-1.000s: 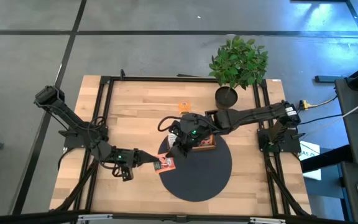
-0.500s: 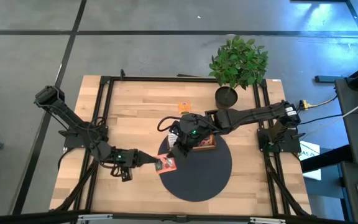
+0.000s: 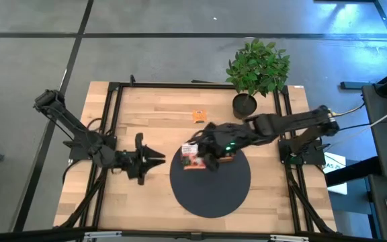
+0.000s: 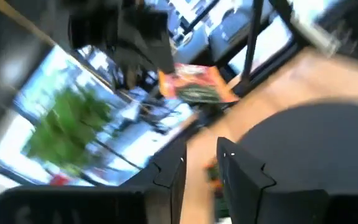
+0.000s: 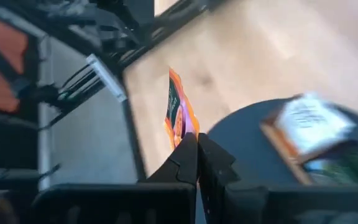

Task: Pick & Place Tea
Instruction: Put the orange tea bag into the right section of the wooden organizer

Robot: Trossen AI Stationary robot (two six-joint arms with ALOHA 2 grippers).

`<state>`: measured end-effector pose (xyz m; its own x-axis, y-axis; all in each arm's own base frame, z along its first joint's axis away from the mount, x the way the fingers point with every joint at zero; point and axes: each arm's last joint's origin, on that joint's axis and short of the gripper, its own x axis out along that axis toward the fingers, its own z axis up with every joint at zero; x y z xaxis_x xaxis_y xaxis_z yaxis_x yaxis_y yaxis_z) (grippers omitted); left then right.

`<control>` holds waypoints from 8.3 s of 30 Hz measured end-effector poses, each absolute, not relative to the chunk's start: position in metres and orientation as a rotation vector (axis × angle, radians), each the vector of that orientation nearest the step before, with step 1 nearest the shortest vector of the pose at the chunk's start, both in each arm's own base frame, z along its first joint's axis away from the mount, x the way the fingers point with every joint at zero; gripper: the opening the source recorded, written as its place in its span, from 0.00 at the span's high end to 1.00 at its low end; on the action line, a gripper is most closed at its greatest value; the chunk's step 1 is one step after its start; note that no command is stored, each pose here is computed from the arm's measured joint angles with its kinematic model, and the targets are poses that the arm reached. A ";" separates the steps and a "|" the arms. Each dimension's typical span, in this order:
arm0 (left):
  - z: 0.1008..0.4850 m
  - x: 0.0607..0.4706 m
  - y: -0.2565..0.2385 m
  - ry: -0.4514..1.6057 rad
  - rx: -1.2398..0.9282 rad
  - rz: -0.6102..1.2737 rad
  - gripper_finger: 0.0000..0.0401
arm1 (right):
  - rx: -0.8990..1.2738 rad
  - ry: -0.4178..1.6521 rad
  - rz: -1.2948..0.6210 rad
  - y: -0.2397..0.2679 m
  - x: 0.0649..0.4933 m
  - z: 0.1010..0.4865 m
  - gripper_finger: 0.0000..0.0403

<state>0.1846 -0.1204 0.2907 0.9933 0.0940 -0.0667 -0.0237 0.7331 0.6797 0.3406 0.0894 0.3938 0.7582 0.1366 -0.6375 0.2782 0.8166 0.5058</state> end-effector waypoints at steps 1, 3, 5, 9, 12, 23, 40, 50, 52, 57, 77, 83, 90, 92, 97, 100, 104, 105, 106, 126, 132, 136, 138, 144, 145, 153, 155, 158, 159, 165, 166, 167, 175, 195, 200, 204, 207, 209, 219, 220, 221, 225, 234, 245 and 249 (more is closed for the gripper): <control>0.292 0.183 -0.118 0.096 0.664 0.054 0.79 | 0.600 0.713 -0.111 0.089 0.332 0.398 0.99; 0.295 0.180 -0.114 0.082 0.516 0.023 0.79 | 0.551 0.708 -0.187 0.087 0.317 0.403 0.99; 0.297 0.180 -0.111 0.066 0.392 -0.005 0.79 | 0.534 0.695 -0.253 0.085 0.303 0.401 0.99; 0.296 0.185 -0.109 0.069 0.218 -0.063 0.79 | 0.565 0.654 -0.295 0.079 0.278 0.386 0.99; 0.290 0.193 -0.108 0.095 0.130 -0.084 0.79 | 0.599 0.569 -0.274 0.076 0.267 0.365 0.99; 0.269 0.249 -0.097 -0.009 -0.113 0.056 0.79 | 0.429 -0.217 -0.015 0.077 0.273 0.310 0.99; 0.253 0.292 -0.059 -0.301 -0.445 0.183 0.79 | 0.187 -0.363 -0.194 0.072 0.275 0.304 0.99; 0.254 0.292 -0.060 -0.311 -0.428 0.172 0.79 | 0.268 -0.343 -0.194 0.063 0.287 0.292 0.99; 0.254 0.292 -0.060 -0.310 -0.395 0.177 0.79 | 0.277 -0.337 -0.193 0.062 0.290 0.289 0.99; 0.256 0.291 -0.060 -0.327 -0.354 0.184 0.79 | 0.293 -0.331 -0.191 0.063 0.293 0.285 0.99; 0.259 0.290 -0.059 -0.357 -0.337 0.193 0.93 | 0.342 -0.307 -0.185 0.064 0.294 0.281 0.99; 0.261 0.289 -0.059 -0.374 -0.342 0.190 0.95 | 0.342 -0.308 -0.185 0.064 0.294 0.282 0.99; 0.261 0.289 -0.059 -0.372 -0.327 0.193 0.99 | 0.337 -0.308 -0.186 0.064 0.294 0.282 0.94; 0.260 0.289 -0.059 -0.371 -0.325 0.193 0.99 | 0.337 -0.307 -0.186 0.064 0.294 0.282 0.93; 0.260 0.289 -0.059 -0.370 -0.311 0.195 0.99 | 0.287 -0.303 -0.100 0.066 0.294 0.283 0.85; 0.260 0.289 -0.059 -0.368 -0.299 0.193 0.99 | 0.324 -0.289 -0.026 0.068 0.292 0.285 0.75; 0.260 0.290 -0.061 -0.364 -0.322 0.147 0.99 | 0.301 -0.150 -0.035 0.067 0.288 0.280 0.62; 0.260 0.290 -0.061 -0.363 -0.330 0.128 0.99 | 0.285 -0.100 -0.042 0.066 0.286 0.278 0.59; 0.260 0.290 -0.061 -0.356 -0.334 0.112 0.99 | 0.269 -0.045 -0.049 0.065 0.283 0.276 0.56; 0.254 0.324 -0.049 0.300 -0.373 0.069 0.99 | 0.329 0.045 0.103 0.045 0.203 0.326 0.45; 0.260 0.327 -0.048 0.294 -0.376 0.069 0.99 | 0.346 0.112 0.076 0.042 0.211 0.321 0.47; 0.257 0.330 -0.049 0.285 -0.373 0.072 0.99 | 0.324 0.252 0.061 0.040 0.226 0.330 0.49; 0.252 0.333 -0.049 0.297 -0.372 0.062 0.99 | 0.287 0.366 0.055 0.041 0.240 0.328 0.50; 0.235 0.346 -0.054 0.301 -0.389 -0.005 0.99 | 0.193 0.599 0.141 0.042 0.283 0.330 0.51; 0.234 0.346 -0.054 0.309 -0.390 -0.005 0.99 | 0.181 0.640 0.154 0.043 0.290 0.329 0.51; 0.233 0.347 -0.058 0.295 -0.335 0.002 0.99 | 0.134 0.893 0.156 0.046 0.324 0.324 0.52; 0.234 0.346 -0.059 0.288 -0.321 0.009 0.99 | 0.139 0.927 0.149 0.047 0.329 0.322 0.53; 0.235 0.346 -0.060 0.280 -0.308 0.006 0.99 | 0.153 0.962 0.150 0.048 0.333 0.317 0.57; 0.235 0.346 -0.060 0.280 -0.307 0.006 0.99 | 0.159 0.971 0.162 0.048 0.334 0.315 0.59; 0.234 0.346 -0.060 0.289 -0.305 0.007 0.99 | 0.165 0.963 0.172 0.049 0.334 0.317 0.73; 0.234 0.346 -0.060 0.289 -0.305 0.007 0.99 | 0.165 0.962 0.173 0.049 0.334 0.317 0.75; 0.234 0.346 -0.060 0.290 -0.304 0.006 0.99 | 0.165 0.961 0.173 0.049 0.334 0.317 0.76; 0.231 0.345 -0.060 0.330 -0.300 0.005 0.99 | 0.176 0.958 0.167 0.049 0.334 0.318 0.85; 0.231 0.345 -0.060 0.329 -0.265 0.007 0.92 | 0.191 0.964 0.157 0.049 0.333 0.317 0.98; 0.234 0.342 -0.059 0.339 -0.283 -0.002 0.82 | 0.186 1.020 0.151 0.048 0.327 0.316 0.99; 0.246 0.332 -0.057 0.345 -0.257 -0.006 0.75 | 0.162 1.023 0.137 0.044 0.315 0.320 0.99; 0.257 0.323 -0.056 0.347 -0.246 0.001 0.74 | 0.155 0.993 0.109 0.039 0.301 0.321 0.99; 0.262 0.318 -0.054 0.349 -0.242 0.012 0.73 | 0.141 1.008 0.071 0.035 0.289 0.314 0.99; 0.265 0.315 -0.054 0.350 -0.240 0.014 0.74 | 0.058 0.990 0.070 0.030 0.278 0.250 0.99; 0.265 0.315 -0.054 0.353 -0.240 0.015 0.74 | 0.056 1.004 0.060 0.029 0.276 0.244 0.99; 0.265 0.315 -0.054 0.352 -0.240 0.015 0.74 | 0.050 1.020 0.047 0.029 0.274 0.239 0.99; 0.265 0.315 -0.054 0.350 -0.240 0.014 0.74 | 0.009 1.024 -0.007 0.026 0.271 0.227 0.99; 0.265 0.315 -0.052 0.343 -0.231 0.063 0.73 | -0.015 0.972 -0.007 0.025 0.269 0.206 0.99; 0.265 0.315 -0.052 0.341 -0.229 0.076 0.74 | -0.005 0.953 0.013 0.025 0.264 0.188 0.99; 0.265 0.315 -0.051 0.338 -0.225 0.097 0.74 | -0.007 0.965 0.012 0.025 0.262 0.185 0.99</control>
<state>0.3149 -0.0515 0.2651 0.9391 0.0565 -0.3389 -0.1312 0.9706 -0.2020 0.2624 0.0251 0.1852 0.5690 0.0072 -0.8223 -0.0132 0.9999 -0.0003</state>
